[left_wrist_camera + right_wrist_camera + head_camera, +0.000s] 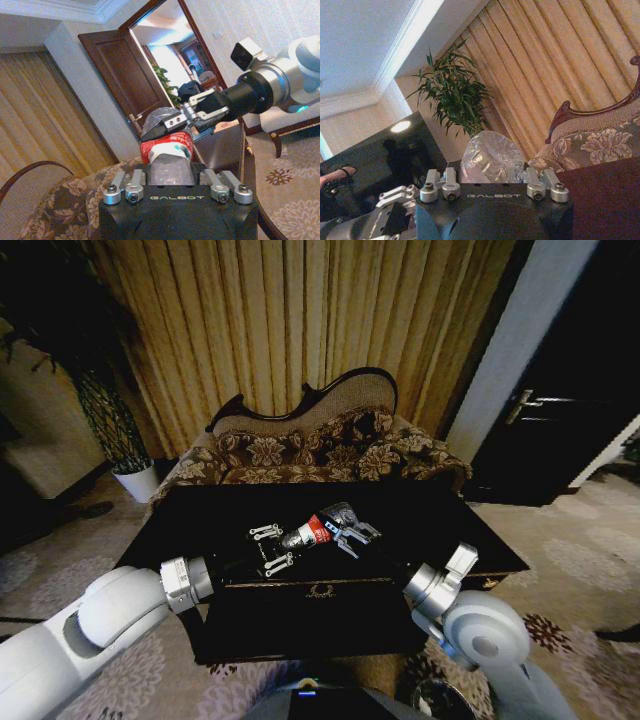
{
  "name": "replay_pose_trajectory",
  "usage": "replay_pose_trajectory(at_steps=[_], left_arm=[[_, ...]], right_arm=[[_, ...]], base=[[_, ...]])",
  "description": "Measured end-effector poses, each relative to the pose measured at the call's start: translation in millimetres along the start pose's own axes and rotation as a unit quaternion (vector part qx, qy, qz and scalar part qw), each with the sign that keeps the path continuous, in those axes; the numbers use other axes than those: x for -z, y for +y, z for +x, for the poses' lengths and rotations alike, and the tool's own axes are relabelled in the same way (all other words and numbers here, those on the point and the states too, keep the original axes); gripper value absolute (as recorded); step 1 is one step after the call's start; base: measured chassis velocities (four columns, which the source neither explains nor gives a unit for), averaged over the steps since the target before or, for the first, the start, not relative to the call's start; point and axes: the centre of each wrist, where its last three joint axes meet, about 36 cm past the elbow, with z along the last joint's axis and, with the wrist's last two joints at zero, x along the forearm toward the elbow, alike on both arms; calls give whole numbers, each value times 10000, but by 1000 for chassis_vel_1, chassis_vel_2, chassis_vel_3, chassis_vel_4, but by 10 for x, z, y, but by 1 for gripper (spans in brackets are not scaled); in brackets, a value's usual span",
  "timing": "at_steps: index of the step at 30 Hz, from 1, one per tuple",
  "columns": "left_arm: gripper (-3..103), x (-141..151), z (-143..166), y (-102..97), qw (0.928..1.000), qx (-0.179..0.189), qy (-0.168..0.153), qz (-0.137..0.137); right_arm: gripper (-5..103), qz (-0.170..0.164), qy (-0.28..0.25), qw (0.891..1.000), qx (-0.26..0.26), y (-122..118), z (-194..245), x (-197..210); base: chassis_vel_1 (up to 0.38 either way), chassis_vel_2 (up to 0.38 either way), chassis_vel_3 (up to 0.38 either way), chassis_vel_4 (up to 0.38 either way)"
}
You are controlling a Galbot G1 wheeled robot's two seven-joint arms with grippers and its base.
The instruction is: Move to the front of the table and place the trash on the table into the trash bin.
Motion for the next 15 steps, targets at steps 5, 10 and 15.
replay_pose_trajectory(at_steps=[5, 10, 15], left_arm=[[60, -14, 8, -26, 9998, 162, 12, 113], [76, -42, 13, -42, 9970, 650, 73, 411], [97, -22, 20, -40, 9912, 1158, -5, 645]], right_arm=[[42, 16, 0, 10000, -72, -16, 5, -1], [35, 40, -36, 9999, -109, -25, 15, 12], [34, 22, -208, 9997, -140, -63, -6, 29]], base=[[0, 0, 0, 0], [0, 0, 0, 0], [0, 0, 0, 0]])
